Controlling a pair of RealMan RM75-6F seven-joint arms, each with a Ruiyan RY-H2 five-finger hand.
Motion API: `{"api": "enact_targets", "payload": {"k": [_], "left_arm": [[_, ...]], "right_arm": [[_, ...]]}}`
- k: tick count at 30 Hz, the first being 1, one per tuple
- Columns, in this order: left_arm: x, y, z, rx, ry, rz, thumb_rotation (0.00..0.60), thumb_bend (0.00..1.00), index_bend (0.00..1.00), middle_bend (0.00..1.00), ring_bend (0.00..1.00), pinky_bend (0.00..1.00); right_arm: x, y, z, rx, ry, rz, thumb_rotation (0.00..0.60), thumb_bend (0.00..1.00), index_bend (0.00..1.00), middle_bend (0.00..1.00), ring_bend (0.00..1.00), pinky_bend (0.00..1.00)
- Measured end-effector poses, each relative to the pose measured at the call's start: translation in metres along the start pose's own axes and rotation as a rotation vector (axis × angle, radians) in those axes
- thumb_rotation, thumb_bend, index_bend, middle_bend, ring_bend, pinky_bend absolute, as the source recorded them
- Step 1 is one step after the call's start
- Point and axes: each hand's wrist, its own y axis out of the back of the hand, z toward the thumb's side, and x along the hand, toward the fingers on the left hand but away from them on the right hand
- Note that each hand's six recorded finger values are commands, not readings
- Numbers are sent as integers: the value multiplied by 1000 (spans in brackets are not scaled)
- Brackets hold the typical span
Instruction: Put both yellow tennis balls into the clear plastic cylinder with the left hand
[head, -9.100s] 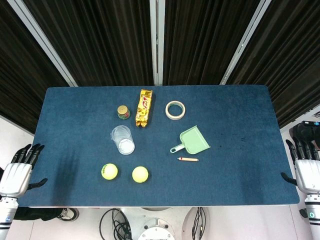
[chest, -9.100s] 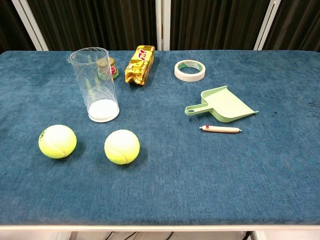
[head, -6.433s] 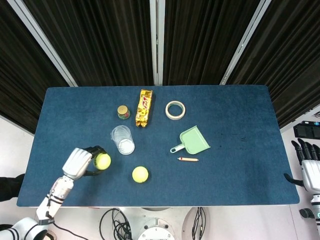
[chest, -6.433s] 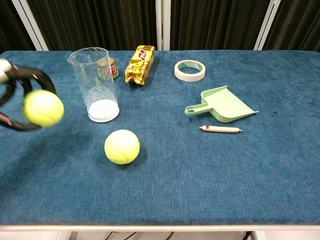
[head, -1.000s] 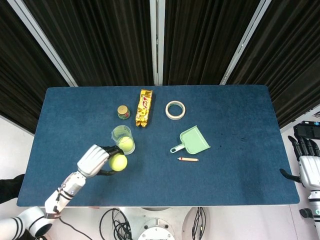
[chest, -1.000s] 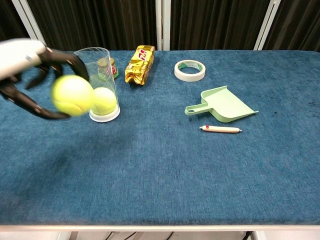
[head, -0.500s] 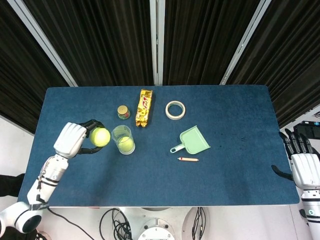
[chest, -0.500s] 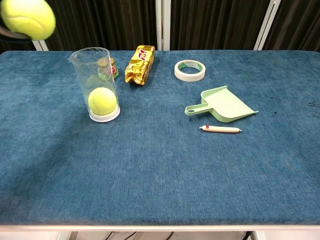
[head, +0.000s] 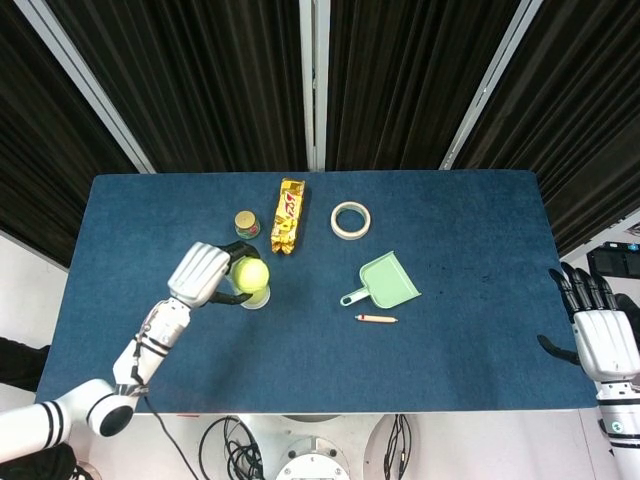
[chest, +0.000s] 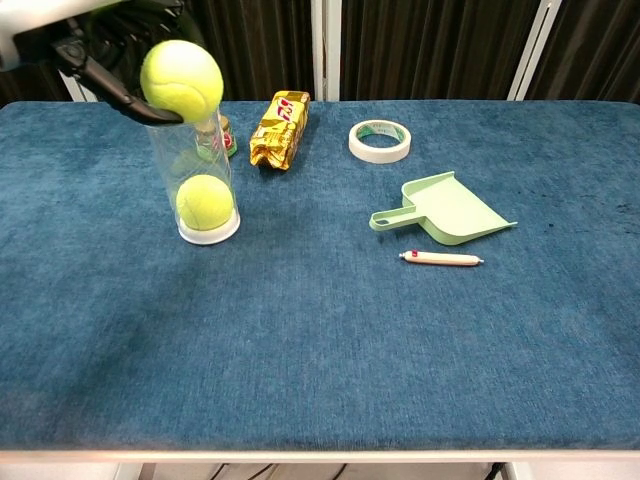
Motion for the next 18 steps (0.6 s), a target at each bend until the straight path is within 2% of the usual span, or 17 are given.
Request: {"api": "enact_targets", "payload": {"k": [6, 8, 10, 11, 12, 13, 18], "left_arm": [[9, -4, -2, 7, 0, 8, 600, 222, 621, 614, 596, 824], [10, -4, -5, 11, 6, 10, 600, 220, 592, 594, 587, 821], [9, -5, -7, 18, 7, 5, 600, 214, 482, 534, 551, 795], [8, -6, -7, 21, 5, 1, 600, 209, 379, 471, 512, 761], [8, -6, -8, 25, 3, 0, 600, 206, 317, 427, 484, 737], [8, -5, -8, 31, 0, 3, 600, 206, 294, 405, 471, 725], [9, -1, -11, 34, 1, 26, 600, 206, 360, 461, 472, 726]], "right_arm": [[0, -3, -3, 5, -8, 12, 600, 94, 0, 0, 0, 0], [1, -3, -3, 8, -10, 10, 600, 94, 0, 0, 0, 0], [1, -3, -4, 10, -14, 7, 600, 94, 0, 0, 0, 0], [1, -3, -5, 9, -17, 6, 600, 94, 0, 0, 0, 0], [1, -3, -5, 8, -18, 6, 600, 94, 0, 0, 0, 0], [1, -3, -5, 7, -19, 6, 600, 94, 0, 0, 0, 0], [1, -3, -4, 8, -16, 9, 600, 94, 0, 0, 0, 0]]}}
